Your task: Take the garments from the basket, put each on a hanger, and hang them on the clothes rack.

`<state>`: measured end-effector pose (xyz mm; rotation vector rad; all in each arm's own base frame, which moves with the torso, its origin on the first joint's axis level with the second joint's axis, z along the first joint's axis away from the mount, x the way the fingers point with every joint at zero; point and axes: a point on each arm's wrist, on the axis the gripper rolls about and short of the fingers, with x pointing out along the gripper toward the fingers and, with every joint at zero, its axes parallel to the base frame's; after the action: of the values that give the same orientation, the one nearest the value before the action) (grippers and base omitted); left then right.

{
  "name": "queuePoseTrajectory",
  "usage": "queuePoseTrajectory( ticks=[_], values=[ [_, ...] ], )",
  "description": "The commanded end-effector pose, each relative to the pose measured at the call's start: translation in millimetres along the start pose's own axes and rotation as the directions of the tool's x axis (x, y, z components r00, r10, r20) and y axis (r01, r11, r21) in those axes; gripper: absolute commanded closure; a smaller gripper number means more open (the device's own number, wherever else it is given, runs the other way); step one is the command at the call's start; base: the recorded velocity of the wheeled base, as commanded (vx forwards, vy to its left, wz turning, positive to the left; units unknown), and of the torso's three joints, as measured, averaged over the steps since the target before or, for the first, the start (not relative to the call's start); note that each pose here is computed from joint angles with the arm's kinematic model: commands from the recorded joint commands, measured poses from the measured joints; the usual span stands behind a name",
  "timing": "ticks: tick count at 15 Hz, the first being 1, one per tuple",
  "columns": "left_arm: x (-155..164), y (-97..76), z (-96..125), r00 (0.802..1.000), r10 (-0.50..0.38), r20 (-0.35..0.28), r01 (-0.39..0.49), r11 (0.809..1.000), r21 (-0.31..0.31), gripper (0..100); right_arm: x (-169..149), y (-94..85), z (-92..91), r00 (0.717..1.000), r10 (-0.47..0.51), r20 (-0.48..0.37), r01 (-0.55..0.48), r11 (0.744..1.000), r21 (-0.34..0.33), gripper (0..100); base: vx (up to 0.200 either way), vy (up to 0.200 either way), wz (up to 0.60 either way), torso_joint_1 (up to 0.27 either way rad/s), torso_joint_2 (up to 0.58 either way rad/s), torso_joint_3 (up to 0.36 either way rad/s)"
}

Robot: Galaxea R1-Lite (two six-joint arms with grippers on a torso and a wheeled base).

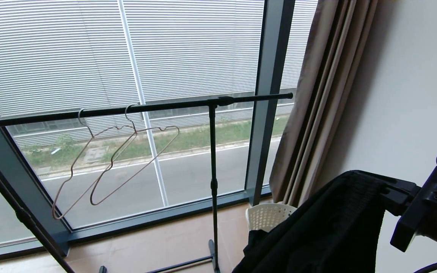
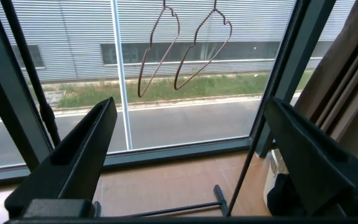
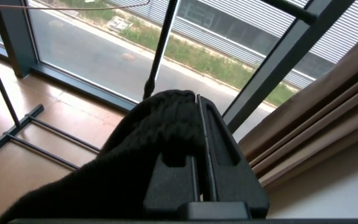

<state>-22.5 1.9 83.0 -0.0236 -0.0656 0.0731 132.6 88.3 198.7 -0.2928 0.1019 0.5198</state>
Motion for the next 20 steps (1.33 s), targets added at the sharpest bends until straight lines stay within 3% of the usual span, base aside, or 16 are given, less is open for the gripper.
queuePoseTrajectory(
  ticks=[1, 5, 9, 18, 20],
  values=[
    [0.2, 0.0, 0.0, 1.000, 0.000, -0.002, 0.000, 1.000, 0.000, 0, 0.5, 0.2, -0.5, 1.000, 0.000, -0.002, 0.000, 1.000, 0.000, 100, 0.000, 0.000, 0.00, 0.000, 0.00, 0.000],
    [0.0, 0.0, 0.0, 1.000, 0.000, 0.000, 0.000, 1.000, -0.001, 0, 0.6, 0.6, -2.2, 1.000, 0.002, -0.008, -0.002, 1.000, -0.002, 100, 0.000, 0.000, 0.00, 0.000, 0.00, 0.000],
    [0.0, 0.0, 0.0, 1.000, 0.000, 0.000, 0.000, 1.000, -0.002, 0, 0.3, 0.5, -2.1, 1.000, 0.001, -0.007, -0.001, 1.000, -0.002, 100, 0.000, 0.200, 0.00, 0.004, 0.00, 0.000],
    [0.0, 0.0, 0.0, 1.000, 0.000, 0.000, 0.000, 1.000, -0.001, 0, 1.1, 0.4, -1.1, 1.000, 0.004, -0.004, -0.004, 1.000, -0.001, 100, 0.000, 0.000, 0.00, 0.000, 0.00, 0.000],
    [0.0, 0.0, 0.0, 1.000, 0.001, 0.000, -0.001, 1.000, -0.001, 0, 1.0, 0.5, -1.5, 1.000, 0.004, -0.006, -0.004, 1.000, -0.001, 100, 0.000, 0.000, 0.60, 0.002, 0.00, 0.005]
  ],
)
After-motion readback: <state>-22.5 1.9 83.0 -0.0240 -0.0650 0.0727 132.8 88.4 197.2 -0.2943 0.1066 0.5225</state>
